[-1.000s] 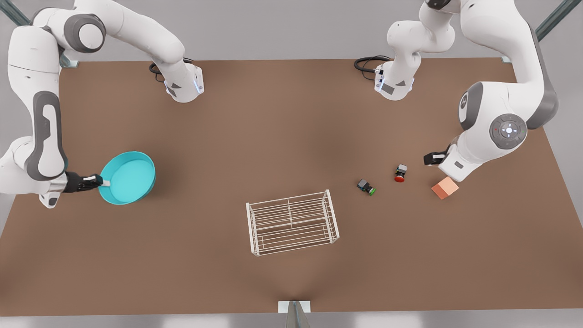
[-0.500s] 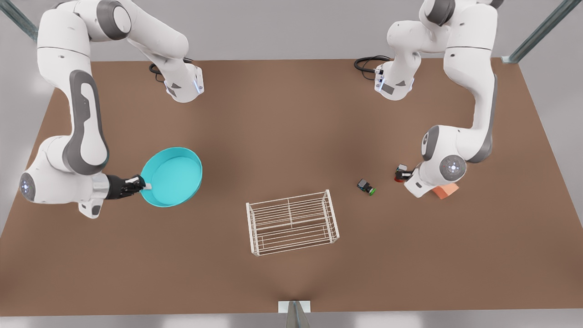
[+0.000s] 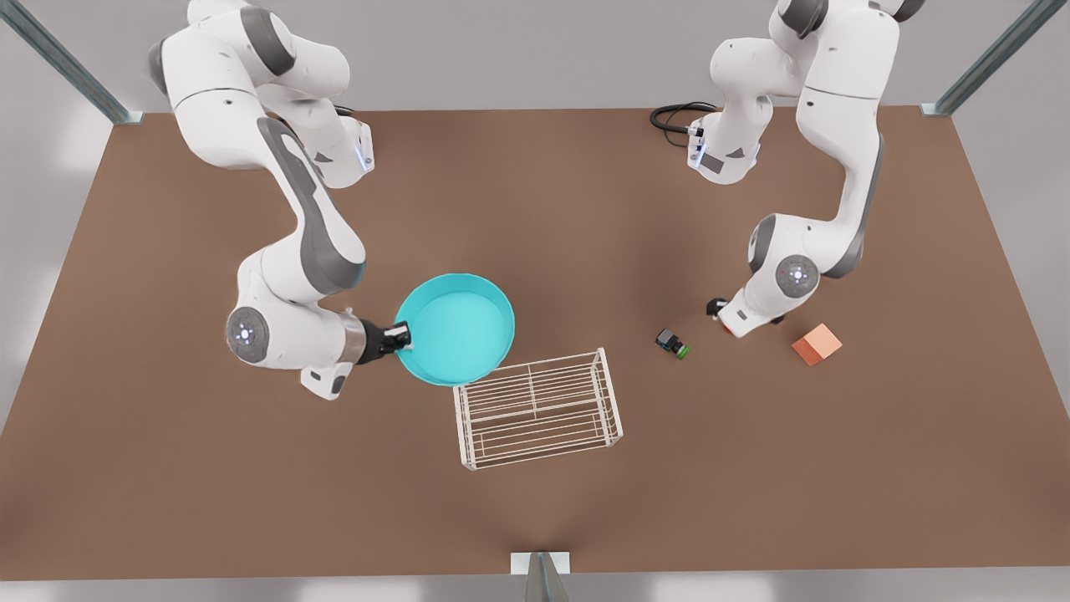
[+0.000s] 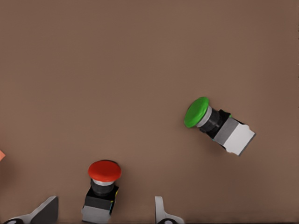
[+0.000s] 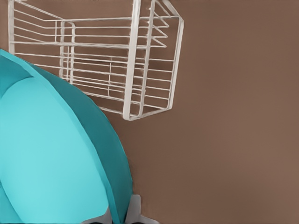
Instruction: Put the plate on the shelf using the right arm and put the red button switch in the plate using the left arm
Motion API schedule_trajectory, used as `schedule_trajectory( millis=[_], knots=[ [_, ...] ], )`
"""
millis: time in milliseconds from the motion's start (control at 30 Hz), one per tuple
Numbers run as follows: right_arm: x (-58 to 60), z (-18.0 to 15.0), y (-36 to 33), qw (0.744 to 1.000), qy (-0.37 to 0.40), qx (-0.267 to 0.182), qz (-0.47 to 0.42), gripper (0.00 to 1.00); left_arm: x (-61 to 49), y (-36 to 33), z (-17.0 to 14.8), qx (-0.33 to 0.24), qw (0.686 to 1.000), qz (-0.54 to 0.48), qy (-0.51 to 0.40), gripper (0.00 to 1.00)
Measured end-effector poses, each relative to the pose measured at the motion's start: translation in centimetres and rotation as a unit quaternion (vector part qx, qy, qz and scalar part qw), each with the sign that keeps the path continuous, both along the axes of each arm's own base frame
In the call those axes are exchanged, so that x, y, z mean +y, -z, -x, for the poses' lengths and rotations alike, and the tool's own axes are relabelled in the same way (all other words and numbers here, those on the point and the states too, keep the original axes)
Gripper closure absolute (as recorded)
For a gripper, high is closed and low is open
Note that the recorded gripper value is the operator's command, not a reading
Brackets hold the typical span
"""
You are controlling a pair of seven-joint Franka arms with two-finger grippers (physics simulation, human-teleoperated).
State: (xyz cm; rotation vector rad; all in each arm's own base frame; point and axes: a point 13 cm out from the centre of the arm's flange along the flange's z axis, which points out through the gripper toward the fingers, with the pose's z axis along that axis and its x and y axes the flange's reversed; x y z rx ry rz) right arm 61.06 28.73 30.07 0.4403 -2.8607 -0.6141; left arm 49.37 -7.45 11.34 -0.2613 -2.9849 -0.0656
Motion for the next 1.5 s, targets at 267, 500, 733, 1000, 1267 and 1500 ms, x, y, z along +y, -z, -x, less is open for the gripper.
schedule_trajectory(
  millis=[267, 500, 733, 1000, 1267, 1500],
  knots=[
    [7.2, -0.1, 3.7, 0.997, 0.073, 0.018, 0.009, 0.84, 1.7, 3.9, 2.3, 0.009, 0.999, 0.008, 0.035, 0.0],
    [12.4, -1.5, 5.4, 0.991, 0.136, 0.01, -0.002, 0.84, 2.8, 6.6, 2.2, -0.001, 0.998, 0.016, 0.056, 0.0],
    [15.6, -1.8, 6.2, 0.983, 0.186, 0.004, -0.011, 0.83, 3.3, 6.8, 1.1, -0.023, 0.997, 0.02, 0.072, 0.56],
    [14.3, -3.2, 5.7, 0.971, 0.238, -0.003, -0.006, 0.0, 2.7, 3.0, -2.9, -0.064, 0.994, 0.019, 0.085, 0.59],
    [-11.8, -4.2, -3.5, 0.948, 0.279, -0.036, 0.151, 0.0, -11.0, -11.6, -11.8, -0.115, 0.987, 0.061, 0.094, 0.59],
    [-23.9, 0.3, -0.8, 0.936, 0.213, 0.007, 0.28, 0.0, -24.5, -20.5, -13.6, -0.084, 0.952, 0.268, -0.118, 0.59]
  ],
)
